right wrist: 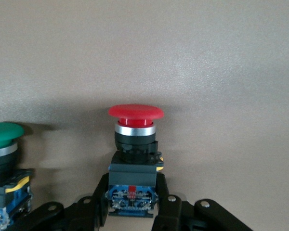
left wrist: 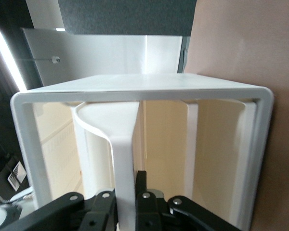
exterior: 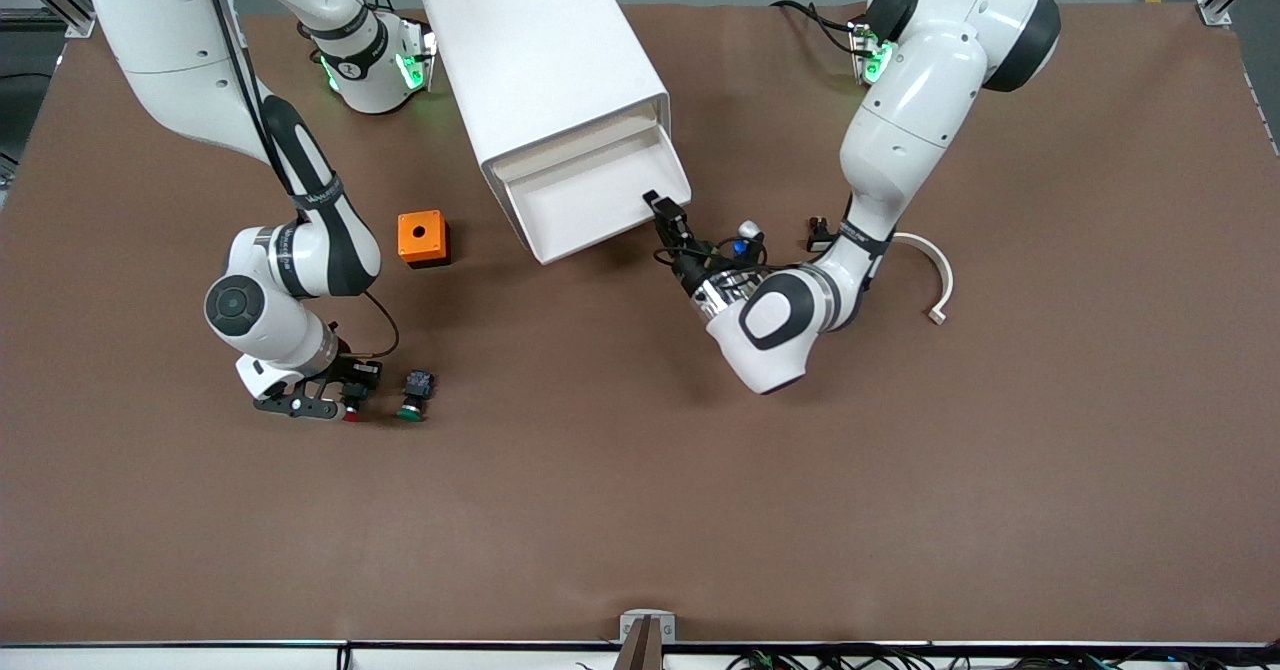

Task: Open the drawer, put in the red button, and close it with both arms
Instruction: 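Close the right gripper on the red button while the left gripper releases the drawer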

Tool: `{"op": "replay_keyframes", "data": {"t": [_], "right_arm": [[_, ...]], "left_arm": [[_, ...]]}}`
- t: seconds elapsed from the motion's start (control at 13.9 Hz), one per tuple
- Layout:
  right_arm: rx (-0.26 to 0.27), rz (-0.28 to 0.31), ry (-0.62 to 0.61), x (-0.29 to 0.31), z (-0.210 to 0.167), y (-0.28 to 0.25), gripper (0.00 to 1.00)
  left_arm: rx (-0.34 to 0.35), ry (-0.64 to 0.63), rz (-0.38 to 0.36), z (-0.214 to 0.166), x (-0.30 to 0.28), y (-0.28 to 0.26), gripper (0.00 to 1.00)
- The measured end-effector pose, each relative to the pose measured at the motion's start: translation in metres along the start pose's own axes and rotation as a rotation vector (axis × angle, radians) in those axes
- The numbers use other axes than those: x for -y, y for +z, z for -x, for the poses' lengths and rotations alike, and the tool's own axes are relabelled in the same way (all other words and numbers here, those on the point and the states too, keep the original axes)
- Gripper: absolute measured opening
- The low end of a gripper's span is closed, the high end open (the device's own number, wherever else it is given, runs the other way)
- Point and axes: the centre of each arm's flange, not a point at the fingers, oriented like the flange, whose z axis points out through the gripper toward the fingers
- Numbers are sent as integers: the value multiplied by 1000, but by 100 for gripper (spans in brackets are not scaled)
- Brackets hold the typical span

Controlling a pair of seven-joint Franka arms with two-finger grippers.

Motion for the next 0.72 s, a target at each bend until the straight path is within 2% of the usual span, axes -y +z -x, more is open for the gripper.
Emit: {"op": "replay_keyframes", "data": {"t": [0.14, 0.36, 0.5, 0.72], "right_arm": [[7, 1, 0, 0, 0, 0, 42], [67, 11, 1, 2, -7, -13, 42], [104, 16, 16, 5, -16, -36, 42], [154, 22, 67, 10, -22, -83, 42]], "left_arm": [[30, 1, 2, -5, 0, -19, 9], [46, 4, 4, -8, 1, -29, 10], [46, 5, 4, -8, 1, -29, 11], [47, 13, 5, -8, 1, -29, 19]]}}
